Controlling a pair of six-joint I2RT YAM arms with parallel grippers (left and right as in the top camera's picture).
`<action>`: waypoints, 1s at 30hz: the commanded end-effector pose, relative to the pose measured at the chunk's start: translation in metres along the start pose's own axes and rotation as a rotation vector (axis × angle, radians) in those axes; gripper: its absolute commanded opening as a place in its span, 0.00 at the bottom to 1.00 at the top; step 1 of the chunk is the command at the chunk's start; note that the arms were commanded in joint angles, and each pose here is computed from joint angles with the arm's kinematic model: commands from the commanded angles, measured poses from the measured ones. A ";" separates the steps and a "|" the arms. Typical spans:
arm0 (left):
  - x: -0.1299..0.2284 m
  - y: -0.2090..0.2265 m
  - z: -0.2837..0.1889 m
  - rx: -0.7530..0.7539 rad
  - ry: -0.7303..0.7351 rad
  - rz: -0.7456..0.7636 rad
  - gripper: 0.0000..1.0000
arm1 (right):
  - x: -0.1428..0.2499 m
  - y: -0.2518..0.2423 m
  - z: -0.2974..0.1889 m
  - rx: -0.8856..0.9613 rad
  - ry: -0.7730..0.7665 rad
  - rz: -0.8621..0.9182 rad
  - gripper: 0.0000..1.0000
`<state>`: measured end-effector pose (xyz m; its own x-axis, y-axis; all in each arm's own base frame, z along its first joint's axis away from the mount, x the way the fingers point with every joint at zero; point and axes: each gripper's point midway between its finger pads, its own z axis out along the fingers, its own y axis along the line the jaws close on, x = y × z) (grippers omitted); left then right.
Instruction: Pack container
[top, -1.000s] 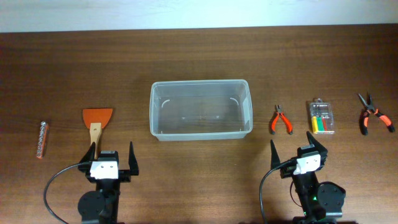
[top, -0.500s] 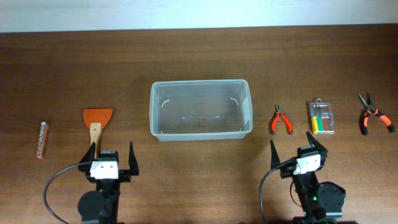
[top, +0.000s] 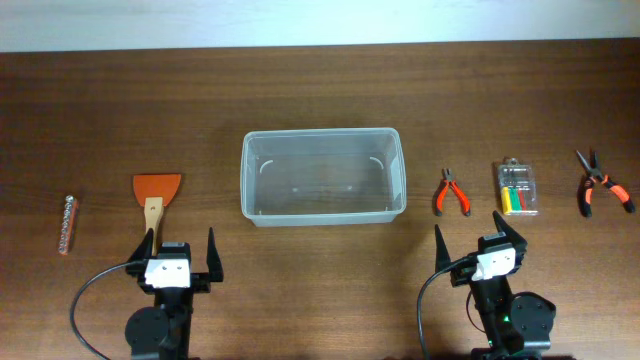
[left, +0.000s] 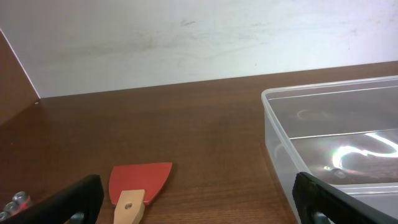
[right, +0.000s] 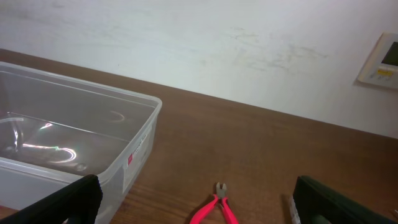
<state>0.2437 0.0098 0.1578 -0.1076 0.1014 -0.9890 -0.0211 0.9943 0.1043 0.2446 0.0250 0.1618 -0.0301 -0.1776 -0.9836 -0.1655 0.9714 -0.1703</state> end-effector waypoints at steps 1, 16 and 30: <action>0.002 -0.001 0.000 0.001 -0.001 -0.009 0.99 | 0.001 0.007 0.000 -0.037 -0.003 0.007 0.98; 0.002 -0.001 0.000 0.001 -0.001 -0.009 0.99 | -0.009 -0.004 0.000 0.024 -0.042 0.065 0.99; 0.002 -0.001 0.000 0.000 -0.001 -0.009 0.99 | -0.098 -0.104 -0.073 0.555 0.008 0.204 0.99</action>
<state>0.2437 0.0098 0.1577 -0.1080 0.1014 -0.9890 -0.0211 0.9943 0.1043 0.2157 -0.0463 0.2343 -0.0647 0.0057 -0.9979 0.2447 0.9695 -0.0103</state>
